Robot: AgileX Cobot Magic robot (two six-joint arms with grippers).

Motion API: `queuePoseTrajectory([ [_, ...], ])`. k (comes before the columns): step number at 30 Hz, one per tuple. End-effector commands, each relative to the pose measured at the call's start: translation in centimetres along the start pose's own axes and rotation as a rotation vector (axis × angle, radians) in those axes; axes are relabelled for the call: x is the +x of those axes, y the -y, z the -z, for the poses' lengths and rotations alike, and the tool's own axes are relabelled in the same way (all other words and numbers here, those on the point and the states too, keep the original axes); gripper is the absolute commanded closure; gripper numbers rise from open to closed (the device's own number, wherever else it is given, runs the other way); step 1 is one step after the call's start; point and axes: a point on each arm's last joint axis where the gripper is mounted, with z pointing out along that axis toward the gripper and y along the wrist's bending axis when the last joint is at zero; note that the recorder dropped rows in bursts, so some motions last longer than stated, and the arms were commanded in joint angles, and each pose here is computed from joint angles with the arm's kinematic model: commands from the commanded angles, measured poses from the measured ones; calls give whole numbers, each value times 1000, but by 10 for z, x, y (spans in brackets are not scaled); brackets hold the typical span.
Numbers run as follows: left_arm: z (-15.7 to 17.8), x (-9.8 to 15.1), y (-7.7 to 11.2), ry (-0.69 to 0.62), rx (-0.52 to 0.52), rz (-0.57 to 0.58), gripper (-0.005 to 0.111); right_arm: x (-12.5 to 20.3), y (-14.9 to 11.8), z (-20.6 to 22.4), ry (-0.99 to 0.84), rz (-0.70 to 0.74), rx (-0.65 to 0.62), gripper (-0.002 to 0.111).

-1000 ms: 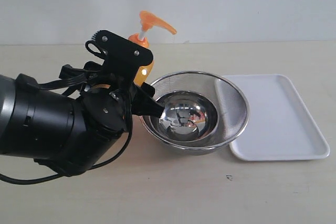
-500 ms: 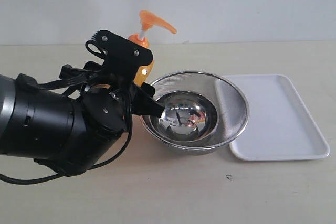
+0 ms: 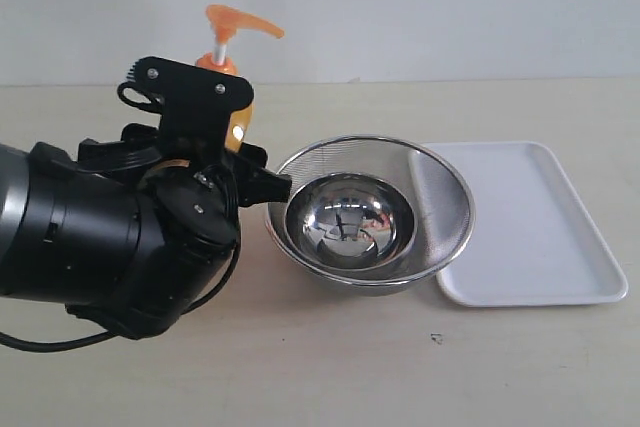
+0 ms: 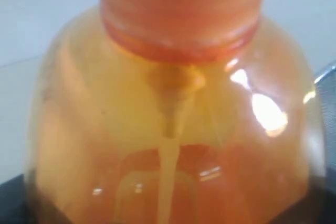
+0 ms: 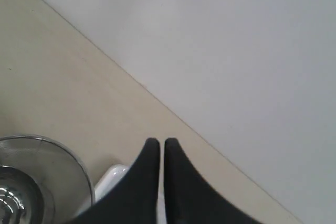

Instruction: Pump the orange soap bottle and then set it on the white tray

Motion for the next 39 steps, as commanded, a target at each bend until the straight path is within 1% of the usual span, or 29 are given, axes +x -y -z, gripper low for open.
queuePoseTrajectory([
  [1, 10, -17, -12, 57, -53, 51, 102, -1, -1, 13, 26, -57, -31, 108],
  [4, 16, -25, -16, 57, -24, 56, 102, -3, -3, 21, 51, -83, -64, 108],
  [10, 31, -40, -28, 76, 26, 97, 102, -2, -4, 40, 91, -111, -96, 108],
  [13, 37, -41, -35, 81, 55, 103, 102, 6, -10, 44, 95, -120, -132, 108],
  [17, 43, -40, -44, 86, 58, 111, 102, 21, -16, 49, 137, -124, -117, 108],
  [22, 49, -41, -51, 90, 73, 126, 102, 46, -26, 58, 220, -151, -113, 108],
  [26, 51, -41, -54, 93, 72, 128, 102, 72, -36, 67, 326, -176, -79, 108],
  [28, 51, -41, -54, 94, 71, 116, 102, 88, -41, 70, 370, -183, -62, 108],
  [31, 51, -41, -54, 98, 69, 58, 102, 114, -51, 75, 405, -189, -48, 108],
  [34, 51, -41, -54, 102, 68, 18, 102, 133, -55, 91, 465, -199, -25, 108],
  [39, 51, -41, -54, 102, 68, 17, 102, 153, -53, 130, 552, -158, 63, 108],
])
